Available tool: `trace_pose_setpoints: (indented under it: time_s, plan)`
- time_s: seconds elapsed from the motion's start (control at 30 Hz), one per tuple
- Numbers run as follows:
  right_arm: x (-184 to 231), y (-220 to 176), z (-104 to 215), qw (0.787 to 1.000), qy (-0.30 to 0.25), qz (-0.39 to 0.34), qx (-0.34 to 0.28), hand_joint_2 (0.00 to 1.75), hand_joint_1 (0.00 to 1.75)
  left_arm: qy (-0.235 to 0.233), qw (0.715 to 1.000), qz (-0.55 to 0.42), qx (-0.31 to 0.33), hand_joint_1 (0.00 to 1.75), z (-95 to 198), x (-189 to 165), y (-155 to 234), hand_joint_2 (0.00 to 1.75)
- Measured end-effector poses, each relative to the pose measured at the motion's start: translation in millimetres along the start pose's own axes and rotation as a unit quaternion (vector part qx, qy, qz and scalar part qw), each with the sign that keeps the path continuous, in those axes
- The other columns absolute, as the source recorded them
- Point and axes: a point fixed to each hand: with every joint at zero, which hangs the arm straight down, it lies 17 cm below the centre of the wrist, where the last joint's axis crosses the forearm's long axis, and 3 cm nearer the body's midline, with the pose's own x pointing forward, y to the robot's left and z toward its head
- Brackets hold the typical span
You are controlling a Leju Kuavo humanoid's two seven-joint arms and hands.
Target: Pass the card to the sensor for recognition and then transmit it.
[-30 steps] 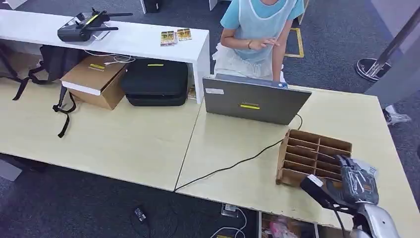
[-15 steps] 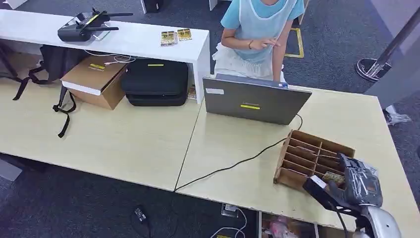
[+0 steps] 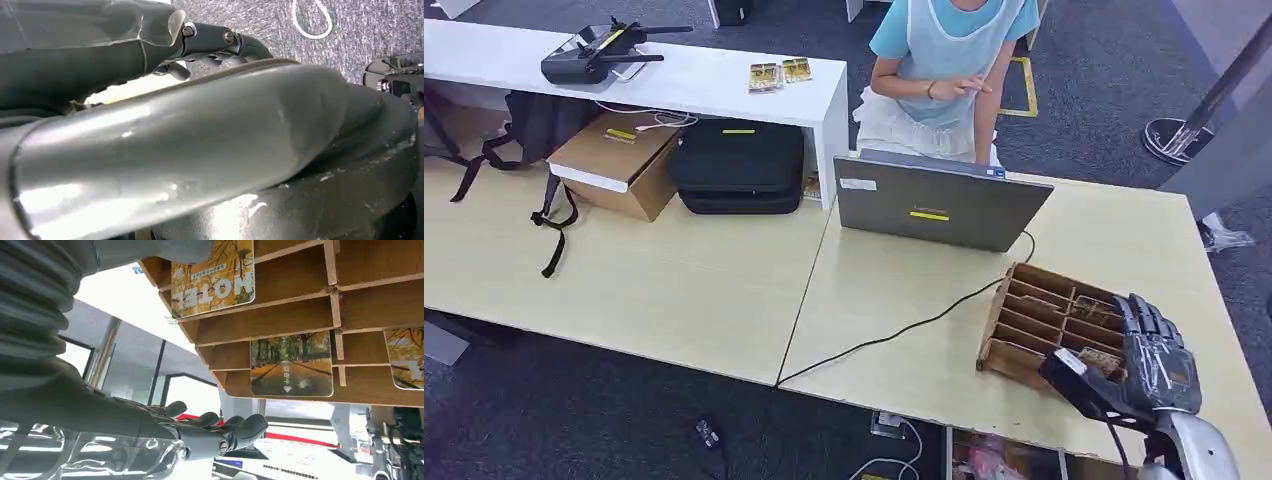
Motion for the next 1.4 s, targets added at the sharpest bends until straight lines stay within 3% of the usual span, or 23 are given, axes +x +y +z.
trace_pose_setpoints:
  time_s: [0.57,1.0,1.17,1.4]
  plan:
    - [-10,-12,4,0.999,0.013,-0.020,-0.023,1.75,0.00,0.000,1.000,0.015,-0.004,0.00,0,1,-2,0.00]
    - [-14,-51,15,0.996,0.013,-0.038,-0.080,1.75,0.00,0.000,1.000,0.025,-0.007,0.00,0,1,-4,0.00]
    - [-11,-46,21,0.997,0.007,-0.052,-0.062,1.75,0.00,0.000,1.000,0.030,-0.008,0.00,0,1,-5,0.00]
    - [1,-11,43,0.994,-0.018,-0.108,0.022,1.75,0.00,0.000,0.999,0.036,-0.010,0.00,0,1,-6,0.00]
